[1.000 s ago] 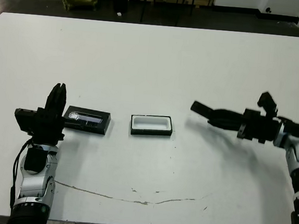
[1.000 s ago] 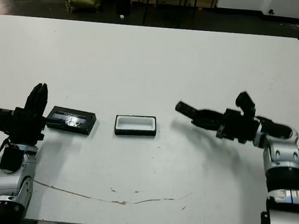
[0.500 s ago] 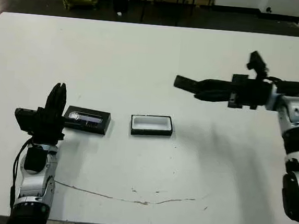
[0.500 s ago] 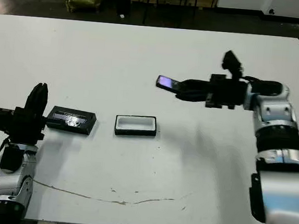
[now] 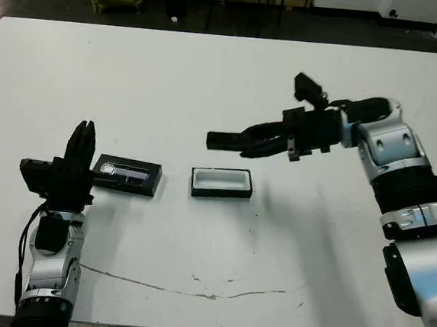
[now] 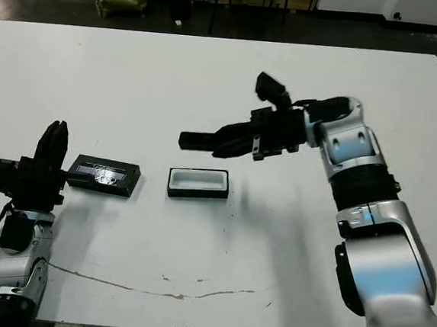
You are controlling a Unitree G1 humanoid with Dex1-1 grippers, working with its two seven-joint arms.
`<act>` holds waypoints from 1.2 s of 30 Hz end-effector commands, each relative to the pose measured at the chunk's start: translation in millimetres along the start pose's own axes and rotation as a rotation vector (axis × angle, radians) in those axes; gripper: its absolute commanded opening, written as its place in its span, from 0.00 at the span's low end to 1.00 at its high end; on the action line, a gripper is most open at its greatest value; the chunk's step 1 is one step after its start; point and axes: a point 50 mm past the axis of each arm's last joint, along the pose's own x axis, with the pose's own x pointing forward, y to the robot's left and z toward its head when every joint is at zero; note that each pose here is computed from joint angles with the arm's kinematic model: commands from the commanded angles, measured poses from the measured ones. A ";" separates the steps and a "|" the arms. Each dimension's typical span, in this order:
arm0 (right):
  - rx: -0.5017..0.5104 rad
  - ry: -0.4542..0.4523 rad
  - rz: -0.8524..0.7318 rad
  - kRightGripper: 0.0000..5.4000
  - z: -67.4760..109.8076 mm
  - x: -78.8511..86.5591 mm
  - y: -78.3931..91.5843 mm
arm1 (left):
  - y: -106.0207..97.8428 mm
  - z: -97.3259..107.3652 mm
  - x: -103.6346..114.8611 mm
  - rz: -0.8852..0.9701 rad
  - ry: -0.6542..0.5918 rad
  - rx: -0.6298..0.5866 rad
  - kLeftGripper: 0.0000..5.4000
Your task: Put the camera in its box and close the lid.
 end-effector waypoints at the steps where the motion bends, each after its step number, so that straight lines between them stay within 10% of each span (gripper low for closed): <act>1: -0.009 0.015 0.036 0.06 -4.4 7.8 4.1 | -0.3 -17.6 -18.1 0.009 0.102 -0.011 0.00; 36: 0.031 0.172 0.059 0.06 -27.2 27.5 5.1 | -1.9 -17.9 -18.1 0.011 0.106 -0.020 0.00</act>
